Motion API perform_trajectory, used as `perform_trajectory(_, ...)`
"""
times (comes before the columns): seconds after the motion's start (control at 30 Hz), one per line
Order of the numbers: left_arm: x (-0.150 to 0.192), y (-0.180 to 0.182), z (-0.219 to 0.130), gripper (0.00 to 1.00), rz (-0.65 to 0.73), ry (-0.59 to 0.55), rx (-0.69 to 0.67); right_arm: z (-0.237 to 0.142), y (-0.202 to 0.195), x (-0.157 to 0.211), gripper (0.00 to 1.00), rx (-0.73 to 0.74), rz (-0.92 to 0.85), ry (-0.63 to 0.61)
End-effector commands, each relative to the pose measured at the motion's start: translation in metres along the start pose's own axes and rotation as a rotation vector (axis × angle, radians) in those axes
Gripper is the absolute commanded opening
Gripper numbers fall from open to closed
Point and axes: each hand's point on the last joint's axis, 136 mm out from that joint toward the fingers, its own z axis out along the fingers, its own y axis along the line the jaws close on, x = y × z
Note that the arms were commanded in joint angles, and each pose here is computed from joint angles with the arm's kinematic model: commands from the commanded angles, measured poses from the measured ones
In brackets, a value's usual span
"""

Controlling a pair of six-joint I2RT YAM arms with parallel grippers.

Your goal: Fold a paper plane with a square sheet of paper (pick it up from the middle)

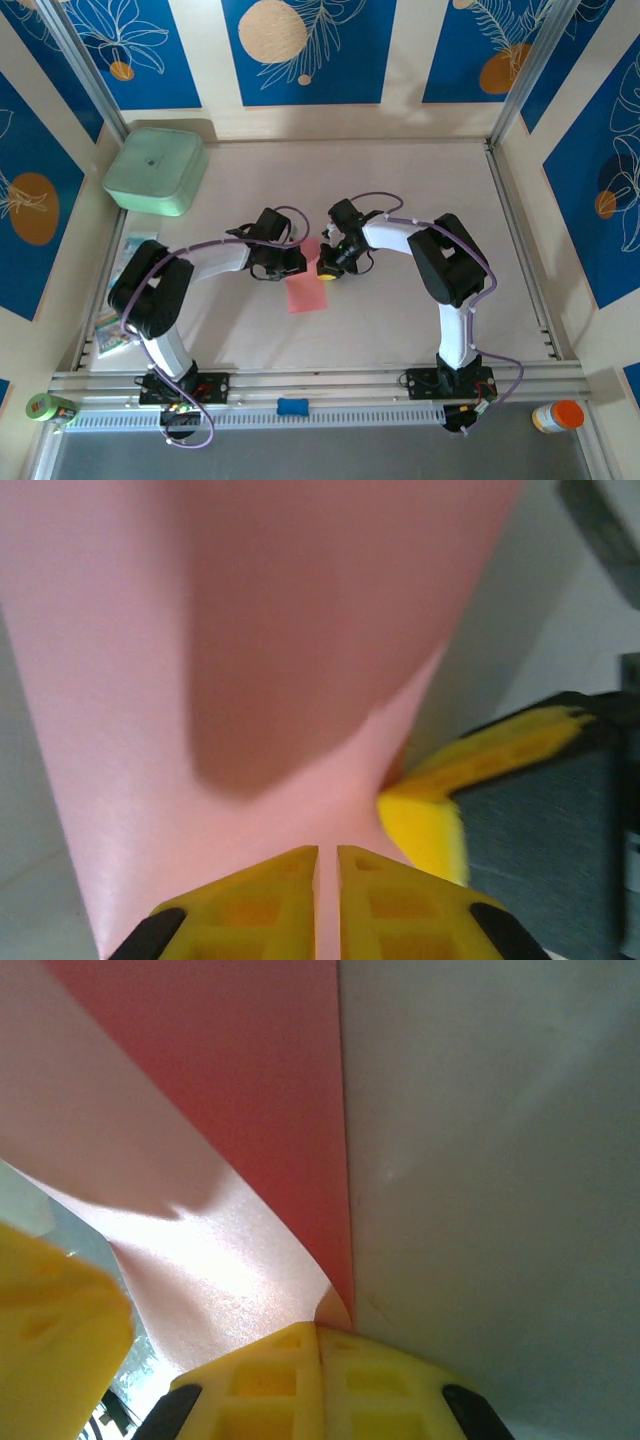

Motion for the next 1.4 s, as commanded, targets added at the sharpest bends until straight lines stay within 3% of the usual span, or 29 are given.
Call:
perform_trajectory(0.0,-0.011,-0.003,0.002,0.13,-0.010,-0.015,0.062,0.035,-0.121,0.041,0.00,0.432,0.127,0.116)
perform_trajectory(0.17,-0.004,0.001,0.008,0.15,0.001,0.003,0.120,0.034,-0.122,0.042,0.00,0.434,0.131,0.119)
perform_trajectory(0.5,0.006,0.034,0.015,0.16,-0.023,-0.007,0.110,0.034,-0.125,0.045,0.00,0.447,0.139,0.132)
perform_trajectory(0.87,-0.013,0.065,-0.012,0.20,-0.030,-0.055,0.082,0.030,-0.132,0.046,0.00,0.479,0.147,0.127)
perform_trajectory(1.0,-0.023,0.052,-0.024,0.20,-0.009,-0.074,0.119,0.028,-0.133,0.046,0.00,0.485,0.147,0.125)
perform_trajectory(1.13,-0.029,0.027,-0.032,0.20,-0.022,-0.102,0.243,0.028,-0.131,0.045,0.00,0.482,0.146,0.121)
perform_trajectory(1.37,-0.031,0.002,-0.021,0.19,-0.043,-0.096,0.346,0.029,-0.131,0.045,0.00,0.481,0.148,0.124)
